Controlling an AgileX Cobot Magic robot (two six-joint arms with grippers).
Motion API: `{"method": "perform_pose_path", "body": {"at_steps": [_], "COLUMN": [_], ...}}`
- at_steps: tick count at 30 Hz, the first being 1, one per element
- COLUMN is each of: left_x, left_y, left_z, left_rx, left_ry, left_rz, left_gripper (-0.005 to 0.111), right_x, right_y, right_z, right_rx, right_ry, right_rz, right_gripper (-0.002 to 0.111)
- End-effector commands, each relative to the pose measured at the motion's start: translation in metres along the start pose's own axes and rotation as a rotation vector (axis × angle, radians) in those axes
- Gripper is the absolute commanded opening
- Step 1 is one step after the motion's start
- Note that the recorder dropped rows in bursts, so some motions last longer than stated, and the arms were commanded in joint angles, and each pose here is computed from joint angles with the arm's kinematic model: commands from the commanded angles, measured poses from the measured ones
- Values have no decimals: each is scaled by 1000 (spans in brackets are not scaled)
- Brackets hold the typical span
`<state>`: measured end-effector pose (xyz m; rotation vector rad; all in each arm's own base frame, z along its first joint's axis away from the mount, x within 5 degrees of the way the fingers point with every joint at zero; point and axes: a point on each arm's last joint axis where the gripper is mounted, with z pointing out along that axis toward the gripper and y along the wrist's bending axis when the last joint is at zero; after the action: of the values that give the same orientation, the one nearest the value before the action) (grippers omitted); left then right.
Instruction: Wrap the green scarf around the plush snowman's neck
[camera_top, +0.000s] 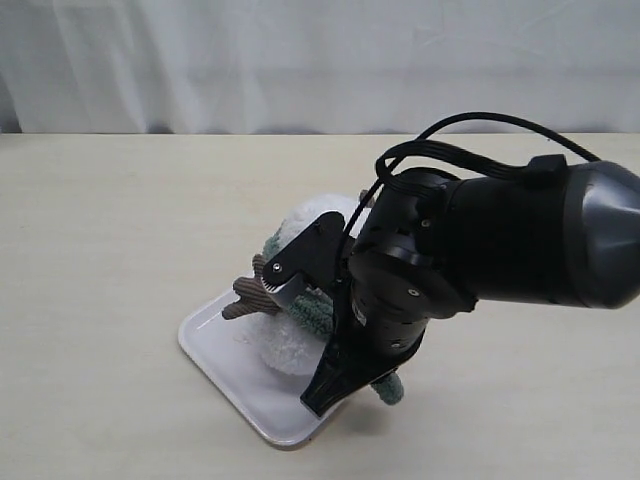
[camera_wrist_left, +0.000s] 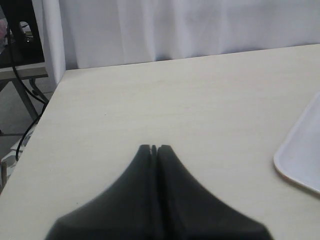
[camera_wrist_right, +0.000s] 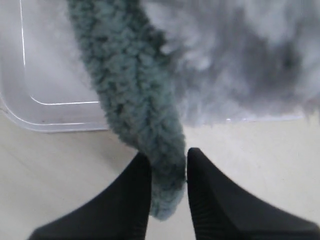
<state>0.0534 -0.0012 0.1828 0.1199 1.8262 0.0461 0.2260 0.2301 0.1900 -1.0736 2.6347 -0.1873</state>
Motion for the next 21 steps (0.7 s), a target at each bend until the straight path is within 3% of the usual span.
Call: {"method": "perform_pose_path", "body": {"at_steps": [1, 6, 13, 21], "left_x": [-1, -1, -1, -1], "left_y": [0, 0, 0, 0], "left_z": [0, 0, 0, 0], "left_rx": [-2, -2, -2, -2], "left_ry": [-15, -15, -15, -15], "left_rz": [-2, -2, -2, -2], "left_gripper": [0, 0, 0, 0], "right_x": [0, 0, 1, 7], "right_y": [-1, -2, -10, -34], "right_z": [-3, -6, -36, -78], "right_rx": [4, 3, -1, 71], "right_ry": [-17, -27, -115, -272], "right_rz": [-10, -8, 20, 219], "right_gripper": [37, 46, 47, 47]}}
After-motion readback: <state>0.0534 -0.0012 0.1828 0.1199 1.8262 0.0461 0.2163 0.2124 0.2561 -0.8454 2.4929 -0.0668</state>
